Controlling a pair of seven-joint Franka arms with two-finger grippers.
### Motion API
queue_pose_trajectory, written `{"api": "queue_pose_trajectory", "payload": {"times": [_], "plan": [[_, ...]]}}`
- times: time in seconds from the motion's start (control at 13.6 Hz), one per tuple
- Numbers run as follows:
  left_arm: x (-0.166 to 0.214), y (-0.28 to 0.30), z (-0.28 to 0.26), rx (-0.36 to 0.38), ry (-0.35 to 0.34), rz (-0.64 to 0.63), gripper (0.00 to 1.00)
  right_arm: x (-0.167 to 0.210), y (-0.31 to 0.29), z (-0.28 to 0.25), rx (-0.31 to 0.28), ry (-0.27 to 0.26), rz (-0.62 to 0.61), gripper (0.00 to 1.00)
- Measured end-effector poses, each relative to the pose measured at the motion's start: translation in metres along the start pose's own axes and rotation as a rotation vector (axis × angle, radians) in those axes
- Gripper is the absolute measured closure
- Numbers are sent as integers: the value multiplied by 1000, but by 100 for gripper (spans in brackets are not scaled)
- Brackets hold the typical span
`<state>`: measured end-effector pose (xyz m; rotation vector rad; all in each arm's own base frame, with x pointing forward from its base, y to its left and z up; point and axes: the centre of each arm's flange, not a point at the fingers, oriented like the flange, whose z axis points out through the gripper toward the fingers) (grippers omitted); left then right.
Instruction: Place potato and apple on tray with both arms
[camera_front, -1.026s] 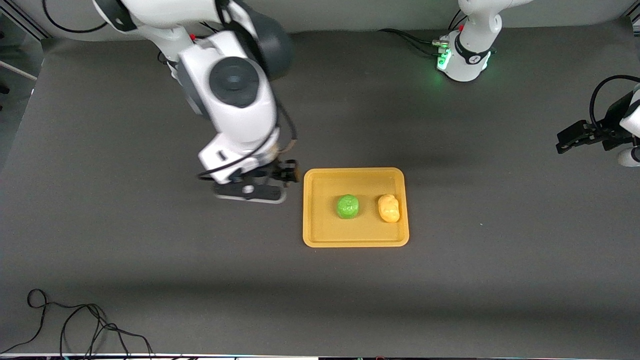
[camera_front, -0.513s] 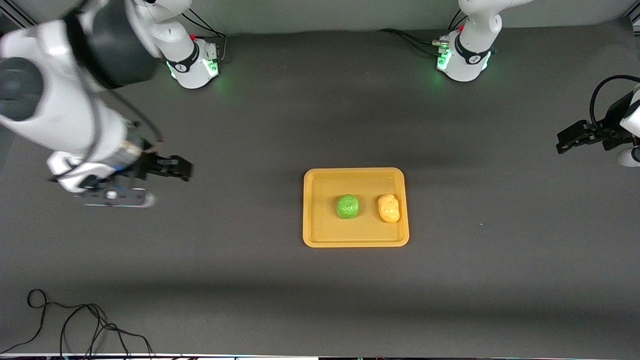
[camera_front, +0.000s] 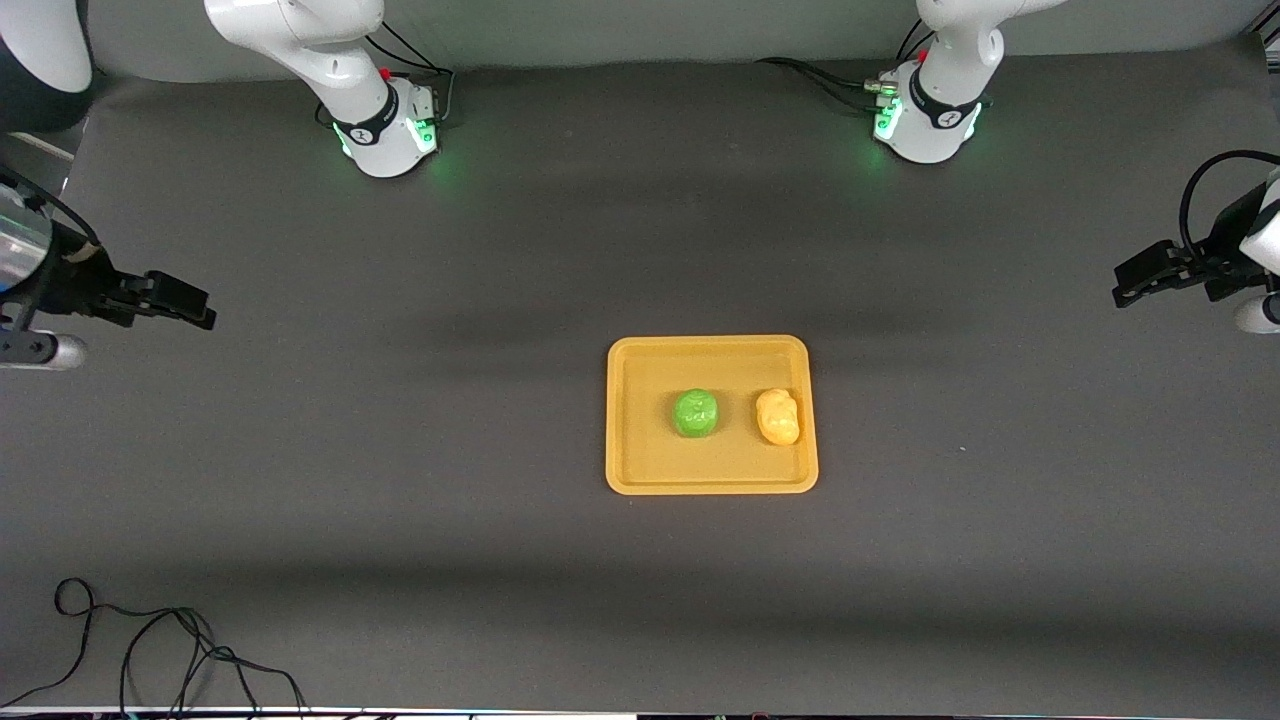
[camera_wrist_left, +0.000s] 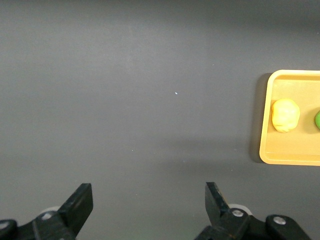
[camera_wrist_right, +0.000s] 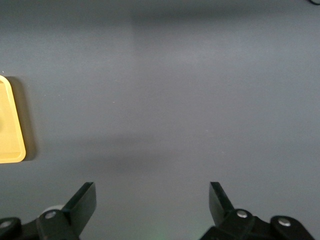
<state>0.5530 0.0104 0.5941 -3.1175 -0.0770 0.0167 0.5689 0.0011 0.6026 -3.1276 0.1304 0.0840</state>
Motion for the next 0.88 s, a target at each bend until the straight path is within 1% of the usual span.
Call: {"api": "queue_pose_trajectory", "payload": {"times": [0.29, 0.88], "plan": [[0, 0, 0, 0, 0, 0, 0, -1, 37, -1, 2, 2, 41, 0], [0, 0, 0, 0, 0, 0, 0, -1, 33, 0, 2, 1, 32, 0]]}}
